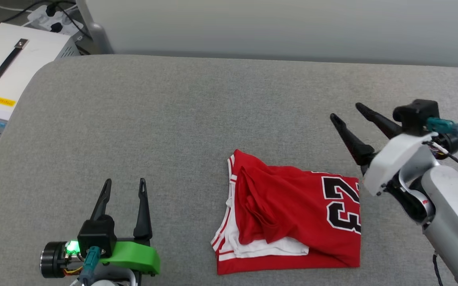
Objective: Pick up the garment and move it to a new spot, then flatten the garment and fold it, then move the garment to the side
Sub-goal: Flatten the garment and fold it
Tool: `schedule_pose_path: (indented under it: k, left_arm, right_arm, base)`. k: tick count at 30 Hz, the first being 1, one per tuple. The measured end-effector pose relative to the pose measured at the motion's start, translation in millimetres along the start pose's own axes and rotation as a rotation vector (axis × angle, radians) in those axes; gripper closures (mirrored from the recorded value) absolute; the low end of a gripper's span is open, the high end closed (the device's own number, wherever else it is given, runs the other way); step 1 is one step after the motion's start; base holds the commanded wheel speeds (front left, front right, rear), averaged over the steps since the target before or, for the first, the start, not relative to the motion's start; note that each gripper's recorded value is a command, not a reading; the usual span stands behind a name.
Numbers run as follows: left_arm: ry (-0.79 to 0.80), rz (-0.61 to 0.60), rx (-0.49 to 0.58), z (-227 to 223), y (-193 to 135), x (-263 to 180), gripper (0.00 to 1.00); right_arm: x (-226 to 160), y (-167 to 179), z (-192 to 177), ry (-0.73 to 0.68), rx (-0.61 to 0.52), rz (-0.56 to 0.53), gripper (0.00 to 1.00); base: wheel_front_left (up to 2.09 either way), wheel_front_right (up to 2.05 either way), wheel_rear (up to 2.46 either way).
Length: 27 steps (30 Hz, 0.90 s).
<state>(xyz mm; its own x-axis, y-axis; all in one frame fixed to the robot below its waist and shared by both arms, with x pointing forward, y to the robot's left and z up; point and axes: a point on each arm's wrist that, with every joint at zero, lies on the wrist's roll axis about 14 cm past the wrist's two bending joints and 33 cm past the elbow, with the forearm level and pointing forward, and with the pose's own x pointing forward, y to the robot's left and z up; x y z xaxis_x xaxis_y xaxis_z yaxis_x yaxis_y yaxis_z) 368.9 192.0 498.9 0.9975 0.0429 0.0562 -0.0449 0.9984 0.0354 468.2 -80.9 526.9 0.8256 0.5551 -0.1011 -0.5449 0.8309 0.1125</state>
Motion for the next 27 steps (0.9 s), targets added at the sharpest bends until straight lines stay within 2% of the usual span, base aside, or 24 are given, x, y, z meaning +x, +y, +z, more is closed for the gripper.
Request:
schedule_pose_path:
  k: [7, 12, 20, 27]
  left_arm:
    - [-0.036, -0.023, -0.011, 11, -8, -1, 0.00]
    - [-0.060, -0.034, -0.017, 19, -11, -1, 0.00]
    - [-0.067, -0.036, -0.020, 22, -10, -6, 0.00]
    - [-0.067, -0.043, -0.021, 22, -12, -12, 0.00]
  right_arm:
    - [-49, -40, 23, -0.194, -0.117, -0.176, 0.00]
    - [-84, -52, 29, -0.296, -0.078, -0.306, 0.00]
    - [-121, -45, 26, -0.372, -0.030, -0.411, 0.00]
    - [-138, -26, 1, -0.332, -0.009, -0.430, 0.00]
  base:
    - [0.00, 0.00, 0.00]
    - [0.00, 0.00, 0.00]
    - [0.00, 0.00, 0.00]
    - [0.00, 0.00, 0.00]
